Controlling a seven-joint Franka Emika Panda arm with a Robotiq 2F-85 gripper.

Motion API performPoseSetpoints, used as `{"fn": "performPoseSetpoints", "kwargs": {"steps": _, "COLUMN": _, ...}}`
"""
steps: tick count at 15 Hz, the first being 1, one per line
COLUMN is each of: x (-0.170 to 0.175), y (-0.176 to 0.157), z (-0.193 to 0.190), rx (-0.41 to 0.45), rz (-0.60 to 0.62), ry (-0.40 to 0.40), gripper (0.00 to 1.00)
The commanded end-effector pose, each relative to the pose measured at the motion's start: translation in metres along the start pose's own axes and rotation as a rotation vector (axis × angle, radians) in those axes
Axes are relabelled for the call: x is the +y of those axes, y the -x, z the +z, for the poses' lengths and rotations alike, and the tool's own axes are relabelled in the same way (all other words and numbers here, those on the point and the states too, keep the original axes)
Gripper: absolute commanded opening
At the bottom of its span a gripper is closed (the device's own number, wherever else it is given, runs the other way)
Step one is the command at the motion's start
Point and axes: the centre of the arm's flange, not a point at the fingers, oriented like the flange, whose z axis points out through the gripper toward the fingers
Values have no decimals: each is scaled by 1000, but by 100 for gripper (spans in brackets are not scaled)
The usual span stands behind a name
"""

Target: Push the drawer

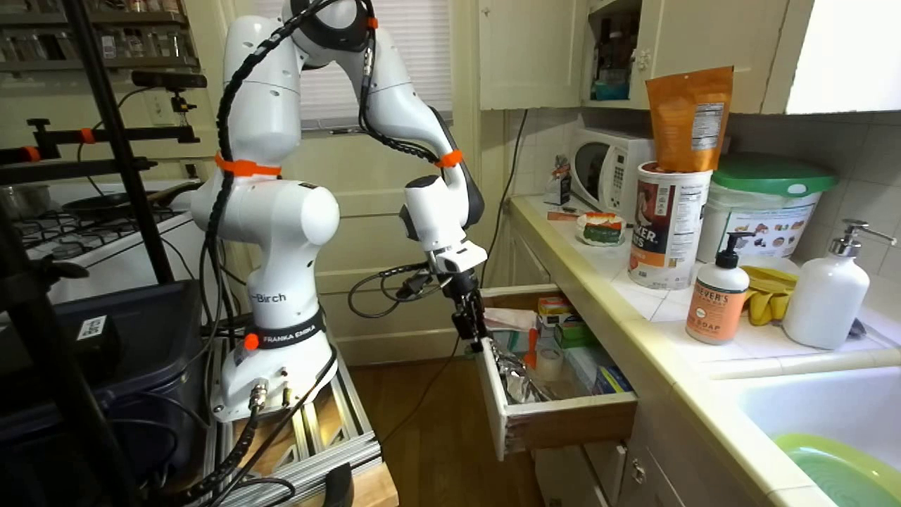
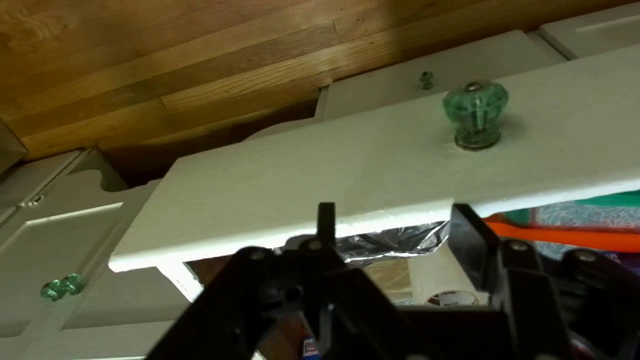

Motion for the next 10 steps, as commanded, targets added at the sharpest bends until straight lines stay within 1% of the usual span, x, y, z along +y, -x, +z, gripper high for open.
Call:
{"fn": "performPoseSetpoints", "kwargs": {"steps": 1, "x": 31, "y": -1, "z": -69, "rx": -34, "rz": -60, "ry": -31, "gripper": 92}}
{"fn": "performPoseSetpoints", "kwargs": {"steps": 2, "x": 31, "y": -3, "z": -69, "rx": -34, "rz": -63, "ry": -38, "gripper": 99}}
{"fn": "performPoseSetpoints", "kwargs": {"steps": 3, "x": 32, "y": -4, "z": -70, "rx": -34, "rz": -63, "ry": -37, "gripper": 100}}
{"fn": "performPoseSetpoints", "kwargs": {"steps": 7, "x": 31, "y": -7, "z": -72, "rx": -39, "rz": -81, "ry": -59, "gripper": 100}}
{"fn": "performPoseSetpoints", "kwargs": {"steps": 10, "x": 26, "y": -7, "z": -74, "rx": -48, "rz": -115, "ry": -97, "gripper": 99}}
